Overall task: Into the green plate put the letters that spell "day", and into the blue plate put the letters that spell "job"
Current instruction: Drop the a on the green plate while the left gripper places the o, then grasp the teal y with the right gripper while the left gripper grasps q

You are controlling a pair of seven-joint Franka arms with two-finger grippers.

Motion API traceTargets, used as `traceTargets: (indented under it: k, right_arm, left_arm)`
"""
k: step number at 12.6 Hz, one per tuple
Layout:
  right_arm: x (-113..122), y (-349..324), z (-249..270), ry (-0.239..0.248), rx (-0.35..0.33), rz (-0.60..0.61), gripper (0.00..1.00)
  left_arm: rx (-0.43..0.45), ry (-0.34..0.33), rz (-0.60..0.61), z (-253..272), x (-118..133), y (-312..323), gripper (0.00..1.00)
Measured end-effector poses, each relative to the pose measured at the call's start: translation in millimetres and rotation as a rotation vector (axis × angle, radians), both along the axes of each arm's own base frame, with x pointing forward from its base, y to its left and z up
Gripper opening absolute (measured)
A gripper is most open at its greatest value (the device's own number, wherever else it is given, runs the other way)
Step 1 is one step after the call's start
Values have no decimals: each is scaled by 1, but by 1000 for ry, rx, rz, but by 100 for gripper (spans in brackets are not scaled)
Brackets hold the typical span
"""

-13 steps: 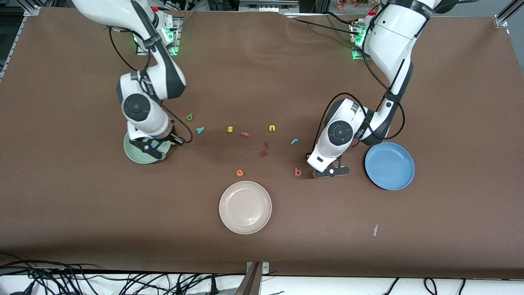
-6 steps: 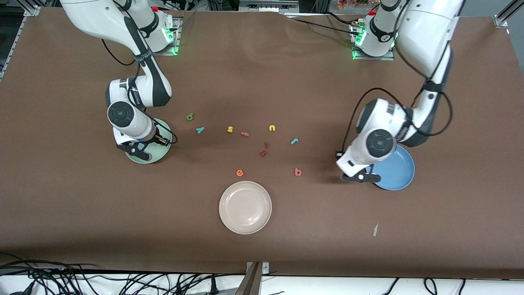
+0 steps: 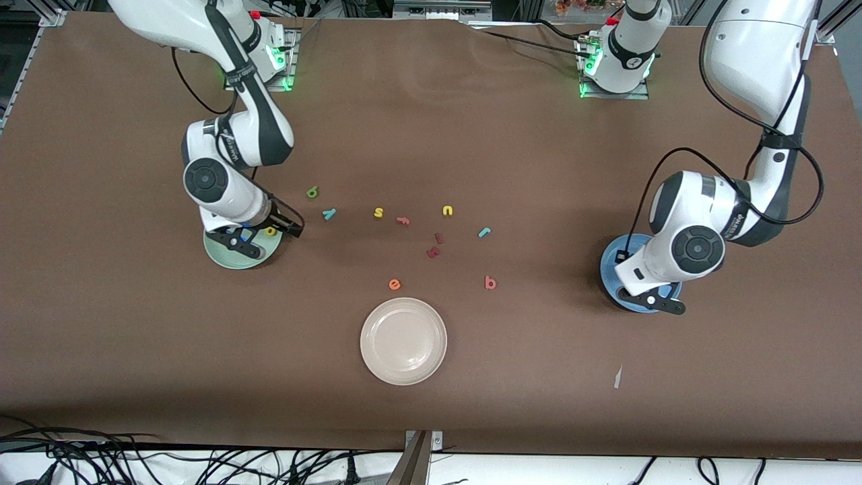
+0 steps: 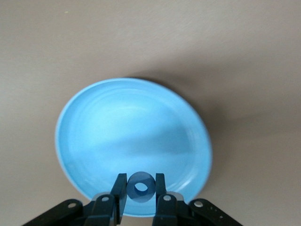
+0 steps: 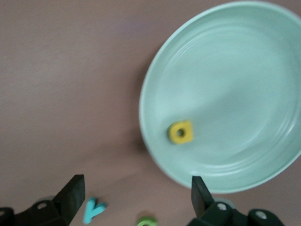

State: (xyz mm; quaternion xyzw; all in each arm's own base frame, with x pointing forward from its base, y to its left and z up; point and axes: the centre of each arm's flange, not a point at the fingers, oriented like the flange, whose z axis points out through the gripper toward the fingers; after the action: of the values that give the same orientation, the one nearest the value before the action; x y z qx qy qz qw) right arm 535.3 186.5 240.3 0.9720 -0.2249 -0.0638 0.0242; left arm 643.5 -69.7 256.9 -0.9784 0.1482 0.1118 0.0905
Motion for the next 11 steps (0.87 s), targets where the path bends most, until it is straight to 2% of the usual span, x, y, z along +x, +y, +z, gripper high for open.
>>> traceTargets:
  k: [1, 3, 4, 7, 11]
  right_arm:
    - [-5, 17, 1, -10, 7, -39, 100]
    - [-16, 48, -3, -47, 24, -115, 94]
    - [-22, 56, -8, -57, 29, -133, 94]
    - [-38, 56, -30, -78, 36, -150, 85]
    - [-61, 65, -64, -95, 52, -152, 78]
  left_arm:
    - [1, 6, -12, -4, 0, 6, 35]
    - [-5, 0, -17, -8, 2, 4, 56]
    - [-13, -13, -3, -5, 4, -1, 67]
    - [-73, -64, 119, 10, 15, -32, 98]
    - [-88, -106, 272, -5, 19, -135, 100]
